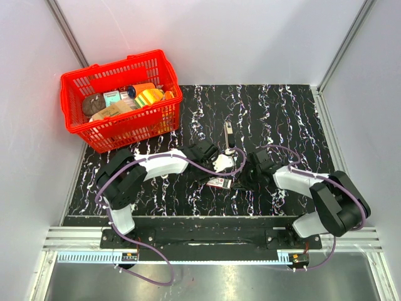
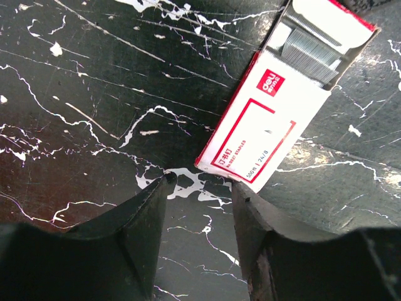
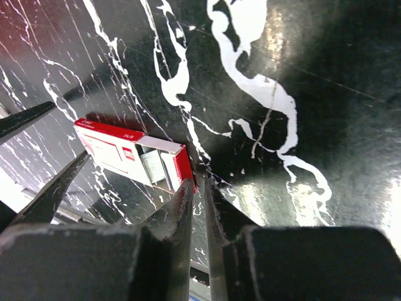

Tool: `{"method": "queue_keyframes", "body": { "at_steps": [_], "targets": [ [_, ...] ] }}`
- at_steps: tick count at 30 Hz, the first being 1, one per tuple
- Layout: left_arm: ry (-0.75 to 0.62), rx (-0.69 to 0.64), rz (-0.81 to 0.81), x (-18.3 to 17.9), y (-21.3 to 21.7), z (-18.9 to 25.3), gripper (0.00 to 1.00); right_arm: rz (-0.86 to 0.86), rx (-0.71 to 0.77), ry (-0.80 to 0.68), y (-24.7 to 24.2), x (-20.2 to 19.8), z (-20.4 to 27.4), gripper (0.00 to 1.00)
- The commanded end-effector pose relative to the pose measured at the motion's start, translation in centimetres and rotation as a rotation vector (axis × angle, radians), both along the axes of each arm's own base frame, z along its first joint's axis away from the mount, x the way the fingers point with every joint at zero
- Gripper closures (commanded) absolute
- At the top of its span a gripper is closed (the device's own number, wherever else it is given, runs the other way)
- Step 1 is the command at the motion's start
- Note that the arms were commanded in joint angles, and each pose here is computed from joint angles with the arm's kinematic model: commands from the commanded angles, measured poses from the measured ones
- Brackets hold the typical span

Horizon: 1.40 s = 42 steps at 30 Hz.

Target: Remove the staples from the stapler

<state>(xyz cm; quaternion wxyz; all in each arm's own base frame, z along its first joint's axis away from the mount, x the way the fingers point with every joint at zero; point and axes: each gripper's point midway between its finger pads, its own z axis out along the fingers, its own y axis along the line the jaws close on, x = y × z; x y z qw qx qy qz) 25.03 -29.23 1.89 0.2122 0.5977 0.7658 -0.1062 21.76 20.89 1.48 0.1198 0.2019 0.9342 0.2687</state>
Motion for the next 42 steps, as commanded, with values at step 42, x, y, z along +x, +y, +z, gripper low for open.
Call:
{"method": "queue_keyframes", "body": {
  "at_steps": [42],
  "targets": [
    [0.049,-0.049,-0.014,-1.8,-1.1,0.8,0.50,0.164,0.070,-0.026,6.9,0.8,-2.2,0.86]
  ]
}}
